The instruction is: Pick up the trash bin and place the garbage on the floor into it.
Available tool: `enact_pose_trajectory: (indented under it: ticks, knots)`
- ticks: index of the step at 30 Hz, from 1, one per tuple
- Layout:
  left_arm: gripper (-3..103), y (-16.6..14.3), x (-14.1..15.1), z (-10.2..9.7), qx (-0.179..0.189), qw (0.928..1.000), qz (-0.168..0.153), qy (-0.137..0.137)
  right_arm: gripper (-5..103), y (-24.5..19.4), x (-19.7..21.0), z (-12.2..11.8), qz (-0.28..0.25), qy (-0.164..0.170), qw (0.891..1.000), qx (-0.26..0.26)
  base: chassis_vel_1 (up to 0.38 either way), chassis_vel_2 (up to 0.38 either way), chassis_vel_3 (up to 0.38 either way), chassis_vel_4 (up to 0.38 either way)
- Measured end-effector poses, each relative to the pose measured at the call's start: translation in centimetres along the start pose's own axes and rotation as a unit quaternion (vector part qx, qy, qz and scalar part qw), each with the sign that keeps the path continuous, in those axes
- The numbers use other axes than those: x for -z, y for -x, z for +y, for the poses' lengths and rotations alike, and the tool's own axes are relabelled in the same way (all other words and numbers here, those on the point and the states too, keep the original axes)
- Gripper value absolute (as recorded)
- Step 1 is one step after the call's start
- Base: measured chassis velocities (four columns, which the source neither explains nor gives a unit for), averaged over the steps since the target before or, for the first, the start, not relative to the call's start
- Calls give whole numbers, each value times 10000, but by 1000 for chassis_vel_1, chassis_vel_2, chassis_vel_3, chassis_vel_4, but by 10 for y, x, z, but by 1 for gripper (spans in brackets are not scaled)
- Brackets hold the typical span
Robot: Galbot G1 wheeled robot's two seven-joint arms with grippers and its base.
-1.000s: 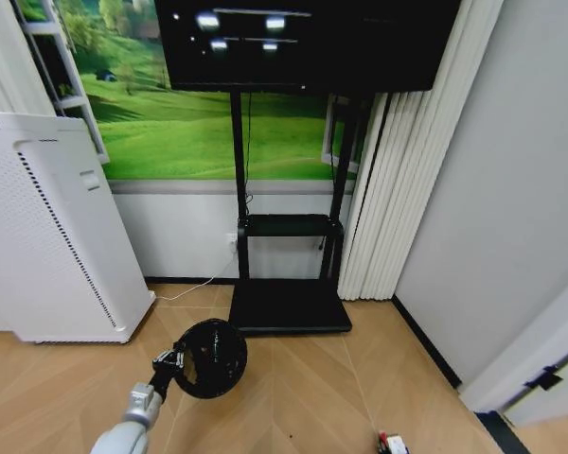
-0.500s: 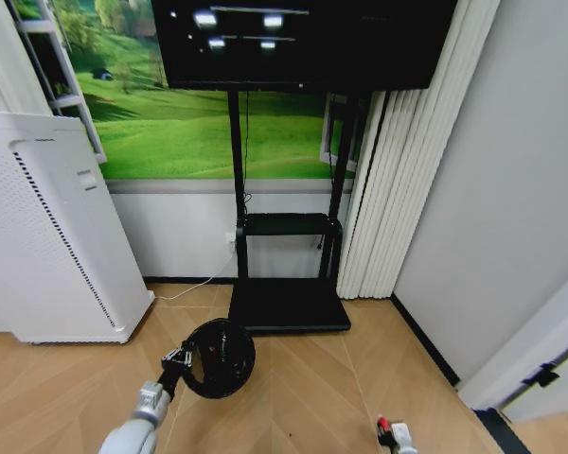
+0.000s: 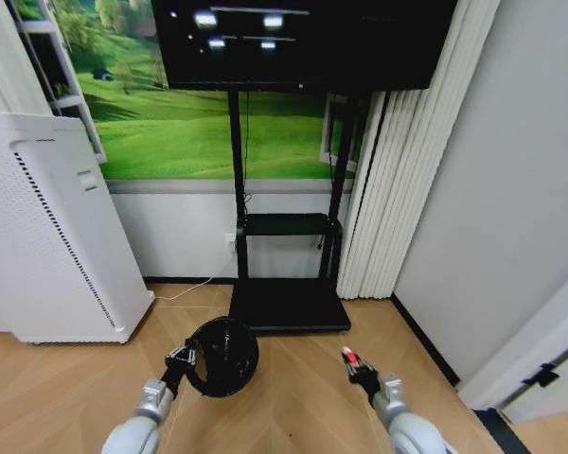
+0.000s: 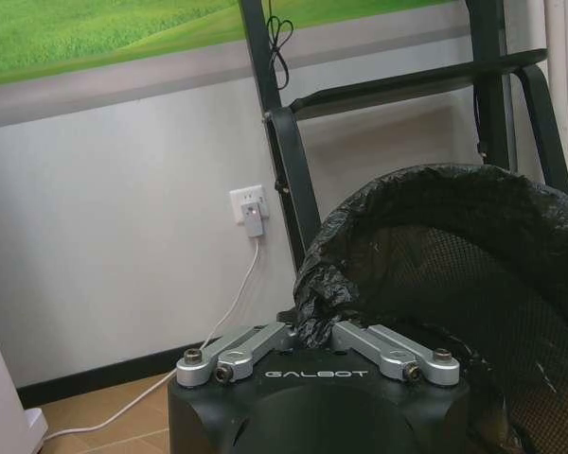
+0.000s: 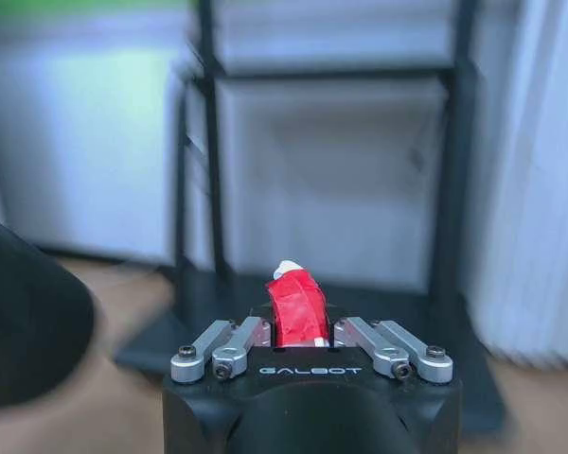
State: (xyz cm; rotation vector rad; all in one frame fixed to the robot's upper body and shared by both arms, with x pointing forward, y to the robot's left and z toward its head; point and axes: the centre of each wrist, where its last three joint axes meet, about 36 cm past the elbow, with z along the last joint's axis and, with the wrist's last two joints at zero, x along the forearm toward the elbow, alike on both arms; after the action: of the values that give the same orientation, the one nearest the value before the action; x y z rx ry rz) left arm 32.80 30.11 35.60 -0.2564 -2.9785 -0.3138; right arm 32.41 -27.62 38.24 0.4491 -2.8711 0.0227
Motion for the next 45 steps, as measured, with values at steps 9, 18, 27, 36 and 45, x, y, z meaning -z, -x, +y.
enact_pose_trajectory:
  ticks: [9,18,27,36,45]
  knots:
    - [3,3,2,-7,-57,10000,3,-16,24,-12,36,24,-1453,13,9772,1549,0,0,0,0]
    - [3,8,4,-23,-272,9996,25,-71,24,-3,27,44,-1829,-155,9509,2492,0,0,0,0]
    - [3,11,3,-39,-467,9989,83,-66,24,39,-3,59,-1797,-289,9437,2764,0,0,0,0]
    - [3,15,1,-39,-449,9989,109,-47,24,81,-11,85,-1787,-248,9364,3009,0,0,0,0]
    - [3,23,-1,-41,-438,9989,133,-103,24,85,-23,110,-1688,-100,9303,3253,0,0,0,0]
